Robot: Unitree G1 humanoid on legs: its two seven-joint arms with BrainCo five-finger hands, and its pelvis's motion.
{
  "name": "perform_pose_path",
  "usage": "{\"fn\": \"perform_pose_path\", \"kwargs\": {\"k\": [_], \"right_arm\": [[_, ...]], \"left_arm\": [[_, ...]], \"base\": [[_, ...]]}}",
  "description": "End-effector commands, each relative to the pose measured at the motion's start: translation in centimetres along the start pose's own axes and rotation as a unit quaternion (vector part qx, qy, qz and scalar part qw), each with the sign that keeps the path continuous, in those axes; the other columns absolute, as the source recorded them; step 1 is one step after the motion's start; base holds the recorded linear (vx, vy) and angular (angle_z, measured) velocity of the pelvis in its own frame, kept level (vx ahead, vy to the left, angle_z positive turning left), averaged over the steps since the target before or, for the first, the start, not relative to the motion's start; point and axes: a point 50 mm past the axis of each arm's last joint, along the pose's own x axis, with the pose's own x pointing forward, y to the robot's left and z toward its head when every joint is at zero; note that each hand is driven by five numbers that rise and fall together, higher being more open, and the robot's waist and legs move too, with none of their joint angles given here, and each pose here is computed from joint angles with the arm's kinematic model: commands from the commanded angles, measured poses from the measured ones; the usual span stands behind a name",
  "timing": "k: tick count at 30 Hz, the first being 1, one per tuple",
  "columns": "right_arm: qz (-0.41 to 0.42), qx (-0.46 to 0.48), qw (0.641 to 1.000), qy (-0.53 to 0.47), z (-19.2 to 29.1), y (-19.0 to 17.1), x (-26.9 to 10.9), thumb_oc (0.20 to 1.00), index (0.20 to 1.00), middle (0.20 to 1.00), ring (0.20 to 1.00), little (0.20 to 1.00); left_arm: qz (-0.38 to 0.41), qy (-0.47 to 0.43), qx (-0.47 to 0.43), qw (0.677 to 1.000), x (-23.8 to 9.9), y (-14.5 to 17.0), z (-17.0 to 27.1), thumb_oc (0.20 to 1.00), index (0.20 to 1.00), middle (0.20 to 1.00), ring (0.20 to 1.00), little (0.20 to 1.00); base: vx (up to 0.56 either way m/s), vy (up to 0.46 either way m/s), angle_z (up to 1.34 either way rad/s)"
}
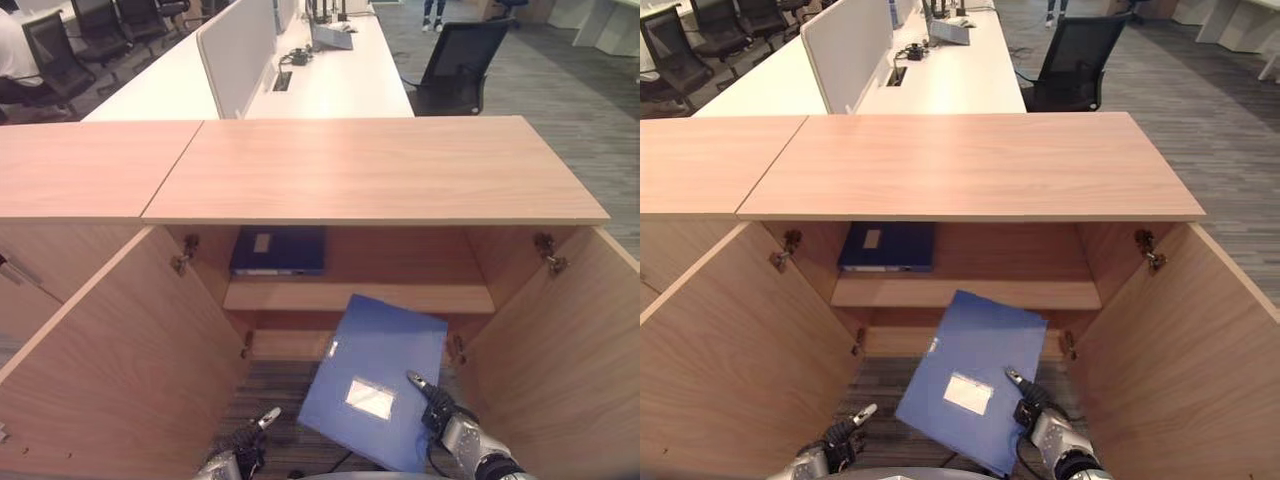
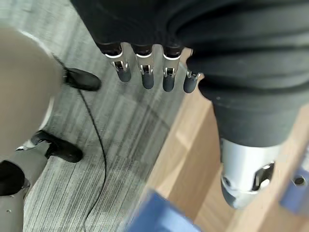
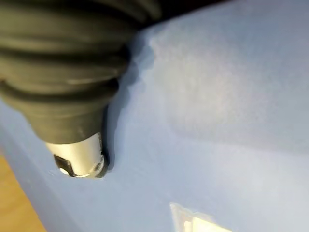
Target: Put the empty folder in the office cabinet
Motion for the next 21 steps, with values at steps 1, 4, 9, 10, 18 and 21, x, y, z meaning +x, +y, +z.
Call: {"fn": "perform_pose_path", "kwargs": {"k": [1,4,9,10,18,21], "right_arm": [[0.030,0.031,0.999,0.014,-1.3,2.2,0.0,0.200,0.200,0.200,0.200,0.200],[0.040,0.044,0.998,-0.011,-0.1,2.7,-0.1,0.200,0.200,0.200,0.200,0.200],[0.045,0.036,0.998,-0.013,0.0,2.6,-0.2,0.200,0.200,0.200,0.200,0.200],[0.045,0.033,0.998,-0.013,0.0,2.5,-0.2,0.200,0.200,0.200,0.200,0.200],[0.085,0.021,0.996,-0.012,-0.7,2.7,-0.6,0.200,0.200,0.200,0.200,0.200],[0.130,0.016,0.991,-0.025,0.0,3.5,-0.8,0.200,0.200,0.200,0.200,0.200]], "left_arm": [[-0.009,-0.048,-0.036,0.998,0.1,-0.9,2.7,1.000,1.000,1.000,1.000,1.000],[-0.010,-0.054,-0.055,0.997,0.1,-1.3,2.9,1.000,1.000,1.000,1.000,1.000],[-0.006,-0.044,-0.059,0.997,0.0,-1.0,2.1,1.000,1.000,1.000,1.000,1.000],[-0.013,-0.049,-0.056,0.997,-0.1,-1.2,2.2,1.000,1.000,1.000,1.000,1.000],[-0.007,-0.046,-0.043,0.998,-0.5,0.0,1.2,1.000,1.000,1.000,1.000,1.000],[0.004,-0.024,-0.038,0.999,-0.7,1.3,-0.4,1.000,1.000,1.000,1.000,1.000]], "base": [[-0.16,-0.133,0.09],[0.04,-0.045,0.13],[0.10,0.099,-0.02],[0.13,0.142,0.01],[0.16,0.195,-0.21],[0.16,0.334,-0.14]]}}
